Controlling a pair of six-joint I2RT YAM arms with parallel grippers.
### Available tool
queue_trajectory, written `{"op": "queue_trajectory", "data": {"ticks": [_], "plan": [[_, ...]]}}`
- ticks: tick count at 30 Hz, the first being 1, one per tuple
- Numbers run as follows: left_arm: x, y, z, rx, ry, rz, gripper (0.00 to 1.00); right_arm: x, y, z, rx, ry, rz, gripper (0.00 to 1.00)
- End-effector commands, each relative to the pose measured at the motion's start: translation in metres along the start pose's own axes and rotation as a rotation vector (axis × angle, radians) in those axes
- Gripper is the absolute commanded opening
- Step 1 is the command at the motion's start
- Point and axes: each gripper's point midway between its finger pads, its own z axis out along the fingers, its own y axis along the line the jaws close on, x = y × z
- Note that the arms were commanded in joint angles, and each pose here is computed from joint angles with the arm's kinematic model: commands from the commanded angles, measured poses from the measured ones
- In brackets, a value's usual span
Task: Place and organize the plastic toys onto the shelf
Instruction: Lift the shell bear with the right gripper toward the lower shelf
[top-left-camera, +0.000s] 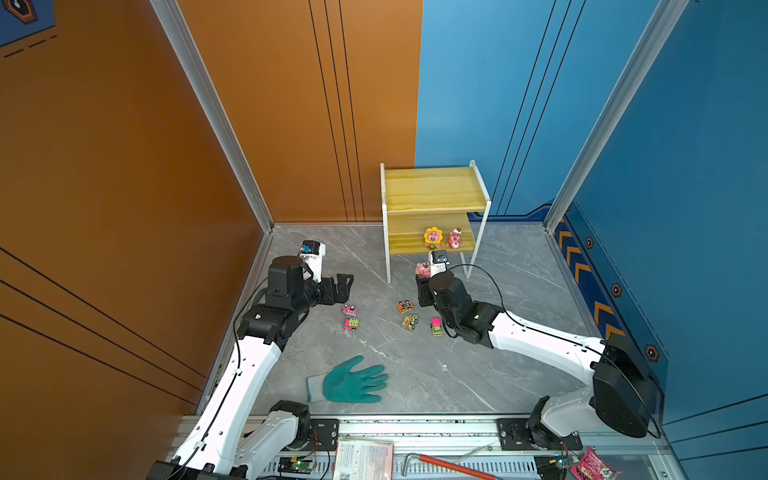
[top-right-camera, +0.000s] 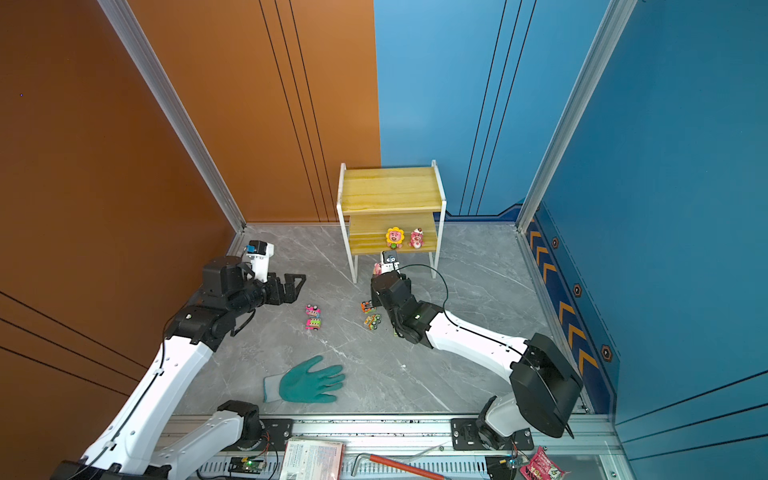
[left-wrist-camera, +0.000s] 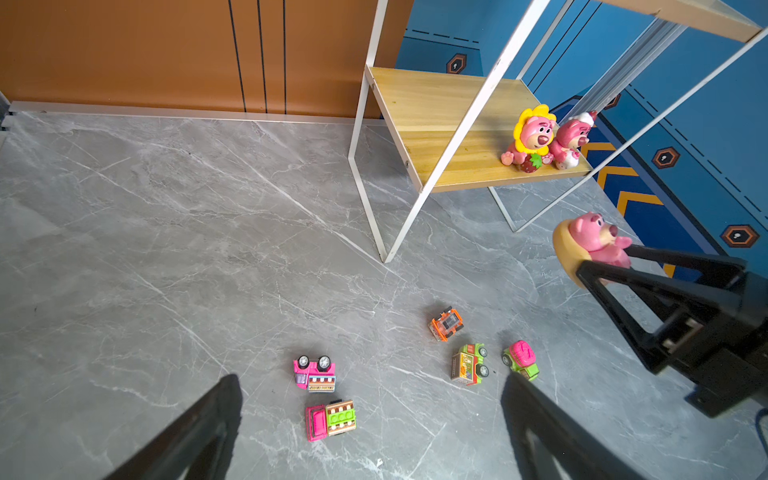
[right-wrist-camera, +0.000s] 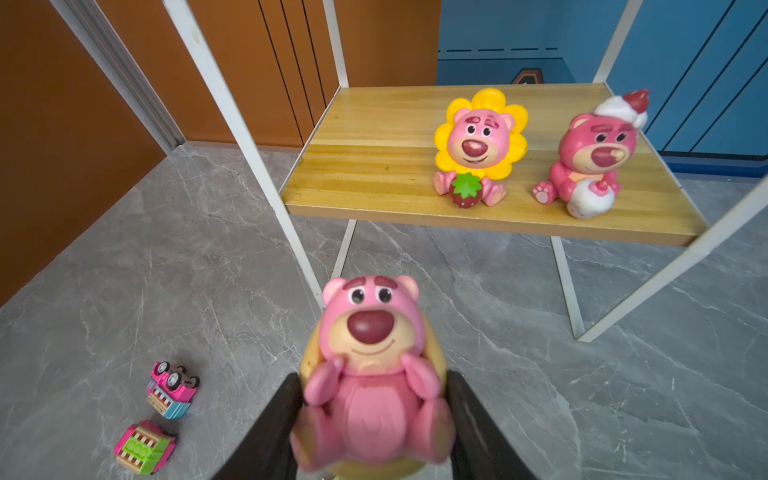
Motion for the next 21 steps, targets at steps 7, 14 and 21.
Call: {"op": "queue_trajectory", "data": {"ticks": [7,14,21], "plan": [[-0.002,-0.016,0.002,0.092,-0.012,-0.018,0.98,-0.046,0.018,0.025,0.059,-0.150,0.070,0.43],[0.002,-0.033,0.002,0.154,0.001,0.011,0.98,-0.055,0.025,0.042,0.081,-0.176,0.064,0.43],[0.007,-0.060,-0.001,0.275,0.012,0.064,0.98,-0.064,0.030,0.056,0.091,-0.195,0.068,0.43]]}}
